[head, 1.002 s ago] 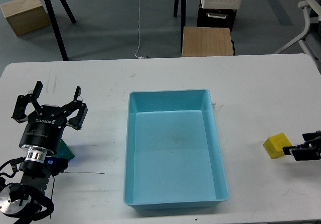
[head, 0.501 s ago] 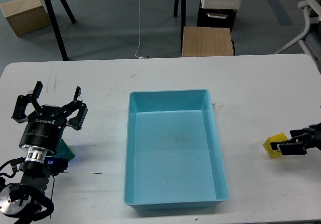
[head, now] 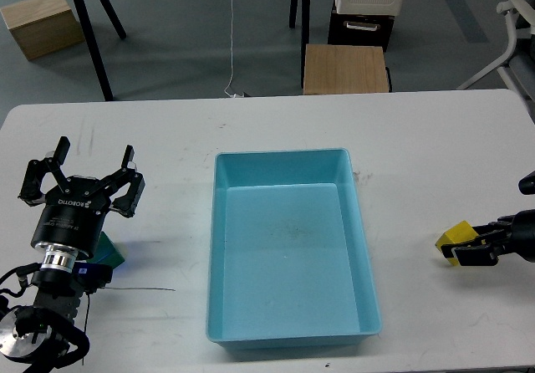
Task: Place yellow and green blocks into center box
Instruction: 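Lift the yellow cube with the right gripper toward the tray, then lower the yellow cube into the tray and open the right gripper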
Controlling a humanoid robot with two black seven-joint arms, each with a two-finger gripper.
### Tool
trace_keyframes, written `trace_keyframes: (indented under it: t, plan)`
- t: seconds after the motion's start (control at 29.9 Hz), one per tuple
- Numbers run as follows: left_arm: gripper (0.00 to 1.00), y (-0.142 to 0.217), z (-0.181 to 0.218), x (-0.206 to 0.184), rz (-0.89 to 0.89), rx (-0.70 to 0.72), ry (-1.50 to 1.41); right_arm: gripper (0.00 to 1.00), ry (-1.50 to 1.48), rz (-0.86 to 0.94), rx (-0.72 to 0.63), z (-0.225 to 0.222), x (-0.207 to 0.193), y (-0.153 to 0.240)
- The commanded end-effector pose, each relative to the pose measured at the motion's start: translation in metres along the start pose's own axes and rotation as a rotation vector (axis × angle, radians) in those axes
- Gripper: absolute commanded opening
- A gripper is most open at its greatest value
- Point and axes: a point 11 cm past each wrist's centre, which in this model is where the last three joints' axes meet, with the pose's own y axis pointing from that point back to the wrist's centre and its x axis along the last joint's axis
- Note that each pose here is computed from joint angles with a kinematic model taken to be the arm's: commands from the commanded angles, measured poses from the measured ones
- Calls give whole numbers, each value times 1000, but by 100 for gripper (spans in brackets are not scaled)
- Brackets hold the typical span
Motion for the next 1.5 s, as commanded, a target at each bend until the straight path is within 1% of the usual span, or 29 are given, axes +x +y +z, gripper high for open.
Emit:
trace_keyframes:
  t: [0.0, 0.17, 0.27, 0.37, 0.5, 0.63, 0.84, 1.04, 1.17, 1.37, 1.47]
  plan:
    - [100, 1, 1, 3, 6, -4, -4, 47, -3, 5, -14, 5, 3, 1]
    - [100, 1, 2, 3, 7, -4, -5, 21, 5, 18, -26, 8, 11, 5]
    - [100, 1, 2, 3, 9, -4, -5, 11, 61, 79, -49, 9, 47, 19]
    - [100, 1, 2, 3, 9, -4, -5, 3, 123, 126, -102, 15, 79, 45]
    - [100, 1, 2, 3, 10, -5, -5, 0, 258, 172, -170, 10, 130, 73]
    - [100, 2, 2, 4, 11, -5, -5, 0, 397, 190, -211, -7, 170, 92]
    - [100, 1, 3, 3, 10, -8, -5, 0, 655, 194, -167, -57, 204, 83]
    - [100, -1, 8, 1, 0, -22, -7, 0, 855, 133, -59, -121, 216, 58]
    - [100, -1, 7, 1, 0, -21, -8, 0, 918, 113, 1, -149, 219, 42]
    - [100, -1, 8, 1, 2, -22, -7, 0, 957, 46, 130, -190, 207, 0]
    - [100, -2, 10, -1, -4, -29, -9, 0, 966, -11, 159, -196, 195, -22]
